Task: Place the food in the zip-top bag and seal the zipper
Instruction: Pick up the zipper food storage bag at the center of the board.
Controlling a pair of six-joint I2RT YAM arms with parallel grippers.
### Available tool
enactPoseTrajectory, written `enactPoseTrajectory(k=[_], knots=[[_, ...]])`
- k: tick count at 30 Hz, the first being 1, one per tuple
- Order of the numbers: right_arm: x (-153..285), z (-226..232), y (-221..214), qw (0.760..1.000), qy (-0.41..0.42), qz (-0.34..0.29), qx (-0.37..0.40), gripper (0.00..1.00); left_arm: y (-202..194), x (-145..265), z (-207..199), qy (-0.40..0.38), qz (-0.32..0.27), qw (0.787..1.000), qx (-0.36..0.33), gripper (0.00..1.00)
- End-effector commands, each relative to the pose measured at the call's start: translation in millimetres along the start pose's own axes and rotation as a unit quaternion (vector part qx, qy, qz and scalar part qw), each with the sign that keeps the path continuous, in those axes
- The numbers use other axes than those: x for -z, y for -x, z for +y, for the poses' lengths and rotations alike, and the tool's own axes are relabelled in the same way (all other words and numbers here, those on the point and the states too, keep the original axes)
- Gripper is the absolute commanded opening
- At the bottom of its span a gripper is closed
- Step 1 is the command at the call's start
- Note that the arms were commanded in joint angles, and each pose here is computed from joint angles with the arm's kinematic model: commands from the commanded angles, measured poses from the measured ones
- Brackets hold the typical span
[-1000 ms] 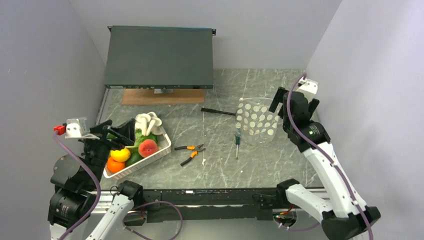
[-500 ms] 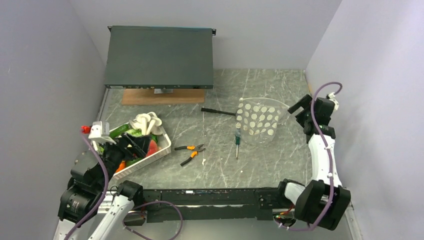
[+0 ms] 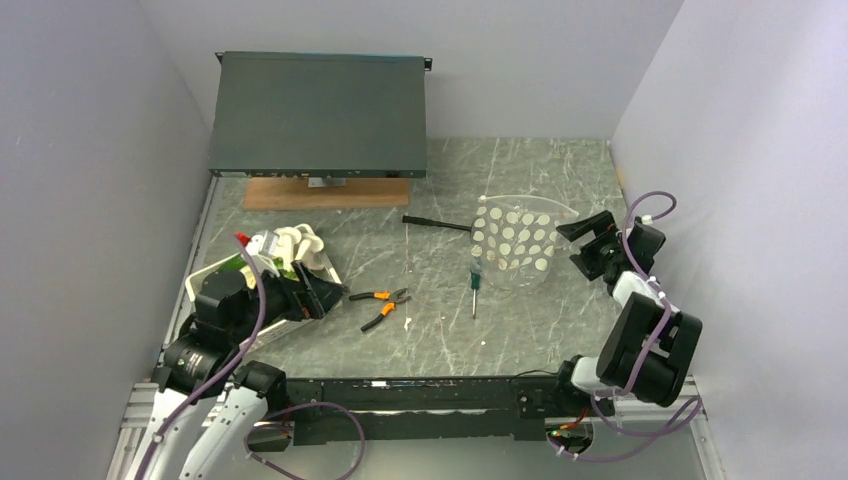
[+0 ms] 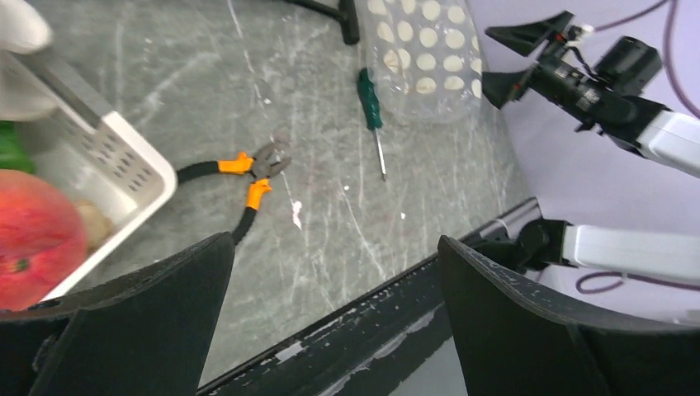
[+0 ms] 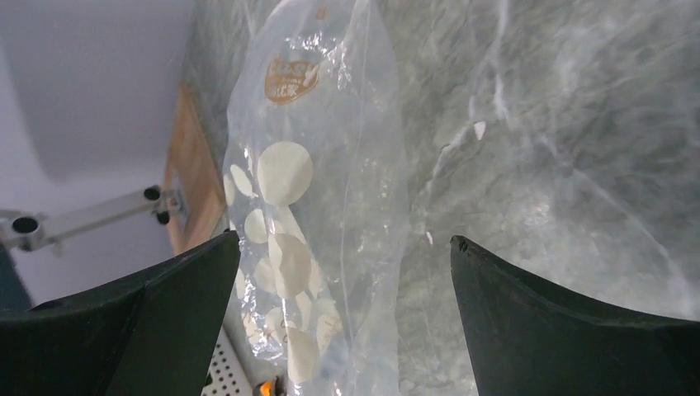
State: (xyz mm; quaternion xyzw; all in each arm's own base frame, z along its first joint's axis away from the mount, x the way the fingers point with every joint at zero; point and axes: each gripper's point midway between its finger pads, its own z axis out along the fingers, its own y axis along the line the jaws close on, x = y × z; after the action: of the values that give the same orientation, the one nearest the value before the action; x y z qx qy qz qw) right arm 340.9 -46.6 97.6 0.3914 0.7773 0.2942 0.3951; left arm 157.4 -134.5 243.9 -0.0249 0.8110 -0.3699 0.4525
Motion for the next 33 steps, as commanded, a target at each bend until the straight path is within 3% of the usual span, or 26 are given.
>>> enactPoseTrajectory(k=[1,5,12,20,24,33], knots=[[-6,30,0,0.994,0.106,0.005,0.018,1.0,-4,-9,-29,-0.093,0.012,0.995,0.026,0.99],[-16,29,-12,0.993,0.118,0.025,0.018,0.95,-16,-18,-32,-0.123,0.032,0.991,0.044,0.99],[-22,28,-19,0.994,0.091,0.02,0.065,0.69,-33,-24,-36,-0.125,0.08,0.988,0.039,0.98],[-11,61,-25,0.985,0.119,0.012,0.122,0.3,-48,-24,-40,-0.124,0.091,0.986,0.058,0.95],[-1,80,-20,0.98,0.119,-0.002,0.157,0.03,-49,-22,-41,-0.119,0.089,0.987,0.058,0.94],[38,135,-35,0.955,0.117,-0.038,0.268,0.0,-46,-17,-39,-0.099,0.086,0.99,0.06,0.94]])
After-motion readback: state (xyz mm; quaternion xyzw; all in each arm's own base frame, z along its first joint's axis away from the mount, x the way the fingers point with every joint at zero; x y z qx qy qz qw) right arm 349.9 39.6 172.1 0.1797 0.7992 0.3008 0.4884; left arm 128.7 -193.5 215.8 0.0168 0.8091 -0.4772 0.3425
